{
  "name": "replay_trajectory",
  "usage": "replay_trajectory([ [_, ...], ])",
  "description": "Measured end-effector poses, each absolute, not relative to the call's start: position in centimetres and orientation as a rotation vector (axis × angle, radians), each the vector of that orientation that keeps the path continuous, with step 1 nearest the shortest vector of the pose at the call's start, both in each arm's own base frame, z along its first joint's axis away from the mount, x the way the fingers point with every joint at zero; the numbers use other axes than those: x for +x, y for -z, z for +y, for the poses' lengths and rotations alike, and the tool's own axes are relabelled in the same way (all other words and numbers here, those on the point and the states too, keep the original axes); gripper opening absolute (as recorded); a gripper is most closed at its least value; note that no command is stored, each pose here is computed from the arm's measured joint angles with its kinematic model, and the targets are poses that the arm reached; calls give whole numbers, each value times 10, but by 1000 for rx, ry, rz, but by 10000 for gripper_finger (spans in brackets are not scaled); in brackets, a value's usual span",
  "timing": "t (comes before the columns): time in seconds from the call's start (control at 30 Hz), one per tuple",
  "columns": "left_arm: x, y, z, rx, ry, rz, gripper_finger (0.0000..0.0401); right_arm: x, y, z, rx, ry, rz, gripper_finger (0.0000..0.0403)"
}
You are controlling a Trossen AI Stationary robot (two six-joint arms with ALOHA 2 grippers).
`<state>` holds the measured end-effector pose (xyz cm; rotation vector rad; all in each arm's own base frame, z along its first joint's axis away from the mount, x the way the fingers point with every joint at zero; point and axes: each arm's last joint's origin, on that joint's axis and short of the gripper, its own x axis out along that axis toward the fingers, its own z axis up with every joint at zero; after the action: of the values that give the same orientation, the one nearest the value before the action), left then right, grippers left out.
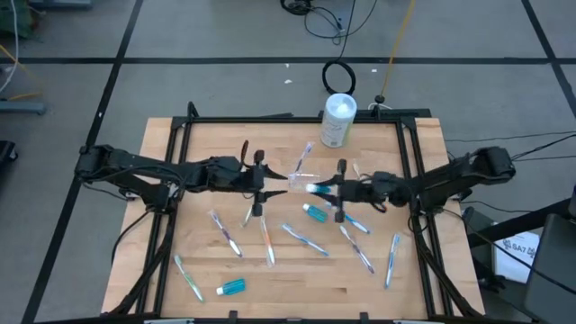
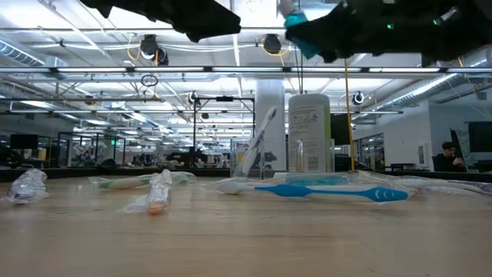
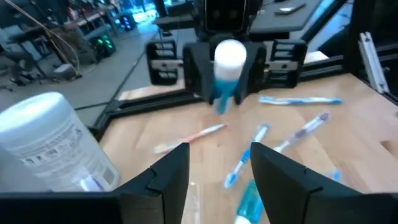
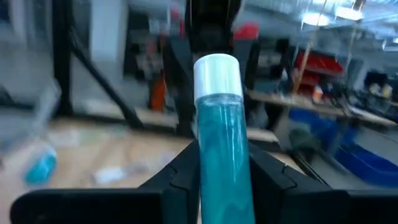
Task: Pick & Place toothbrushing station
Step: Put the top blue mouthwash into the transparent organizer
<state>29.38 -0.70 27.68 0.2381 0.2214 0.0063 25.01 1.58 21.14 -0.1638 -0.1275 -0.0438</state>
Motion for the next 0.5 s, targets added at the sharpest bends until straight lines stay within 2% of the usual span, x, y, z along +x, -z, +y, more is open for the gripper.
replay_trajectory([
  [0.17, 307, -267, -8, 202, 15, 193, 189, 251, -189, 10, -86, 55, -128, 84],
  [0.33, 324, -248, -11, 187, 21, 179, 199, 273, -193, 13, -84, -19, -146, 84],
  [0.5, 327, -239, -10, 157, 0, 219, 202, 276, -203, 13, -33, -21, -201, 84],
])
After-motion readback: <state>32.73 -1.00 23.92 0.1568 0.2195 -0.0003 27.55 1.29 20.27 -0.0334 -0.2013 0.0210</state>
